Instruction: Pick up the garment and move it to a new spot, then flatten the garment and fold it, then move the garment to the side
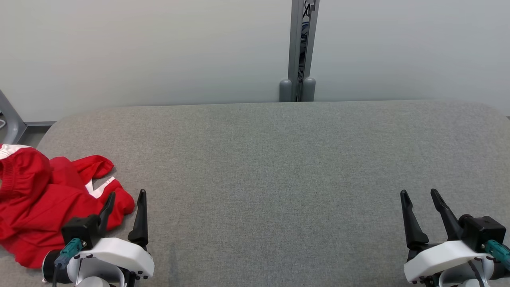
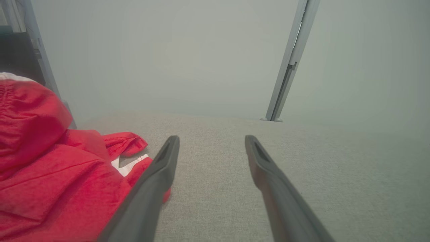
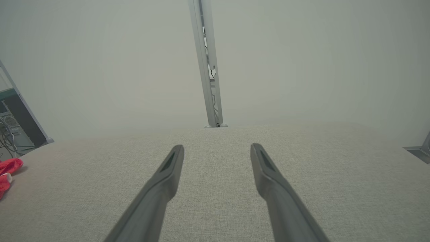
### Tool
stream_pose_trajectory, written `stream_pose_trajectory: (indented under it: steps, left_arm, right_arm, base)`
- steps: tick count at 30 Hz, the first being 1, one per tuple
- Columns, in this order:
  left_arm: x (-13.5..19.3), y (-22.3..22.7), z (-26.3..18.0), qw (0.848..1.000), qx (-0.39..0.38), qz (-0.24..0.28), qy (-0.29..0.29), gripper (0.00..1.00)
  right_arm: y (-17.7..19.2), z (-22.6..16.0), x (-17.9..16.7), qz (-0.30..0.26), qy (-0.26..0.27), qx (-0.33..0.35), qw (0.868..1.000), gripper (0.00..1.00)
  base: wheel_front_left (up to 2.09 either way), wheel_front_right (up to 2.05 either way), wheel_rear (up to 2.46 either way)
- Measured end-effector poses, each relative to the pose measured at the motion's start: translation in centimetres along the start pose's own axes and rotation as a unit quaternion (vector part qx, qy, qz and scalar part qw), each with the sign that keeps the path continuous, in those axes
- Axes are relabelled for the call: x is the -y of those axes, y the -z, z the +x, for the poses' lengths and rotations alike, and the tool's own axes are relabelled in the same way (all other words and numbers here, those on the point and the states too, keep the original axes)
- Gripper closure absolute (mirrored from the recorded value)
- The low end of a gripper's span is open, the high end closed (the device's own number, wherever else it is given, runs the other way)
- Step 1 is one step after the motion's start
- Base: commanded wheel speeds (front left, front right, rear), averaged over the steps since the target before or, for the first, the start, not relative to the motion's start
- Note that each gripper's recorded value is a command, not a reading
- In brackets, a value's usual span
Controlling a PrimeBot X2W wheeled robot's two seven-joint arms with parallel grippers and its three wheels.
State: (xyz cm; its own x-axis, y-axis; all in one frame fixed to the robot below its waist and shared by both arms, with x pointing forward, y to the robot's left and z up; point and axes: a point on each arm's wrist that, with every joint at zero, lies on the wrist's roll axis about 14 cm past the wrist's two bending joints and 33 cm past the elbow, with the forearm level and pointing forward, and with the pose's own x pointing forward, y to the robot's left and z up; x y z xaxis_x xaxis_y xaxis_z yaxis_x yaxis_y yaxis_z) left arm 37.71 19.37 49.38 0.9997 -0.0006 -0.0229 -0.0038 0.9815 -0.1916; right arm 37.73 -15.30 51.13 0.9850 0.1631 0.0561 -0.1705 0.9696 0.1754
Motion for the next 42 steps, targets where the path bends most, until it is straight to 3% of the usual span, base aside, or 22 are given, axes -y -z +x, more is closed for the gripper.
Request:
stream_pose_trajectory:
  steps: [30, 42]
  left_arm:
    - [-0.1, 0.4, -0.3, 0.999, -0.004, 0.046, -0.004, 0.00]
    - [-3.2, -0.4, -1.8, 0.998, 0.007, 0.040, -0.052, 0.00]
  right_arm:
    - [0.5, -0.2, 0.0, -0.042, -0.001, -0.004, 0.999, 0.00]
    - [1.1, 1.4, -3.3, -0.035, -0.050, -0.008, 0.998, 0.00]
  base:
    - [0.00, 0.00, 0.00]
    - [0.00, 0.00, 0.00]
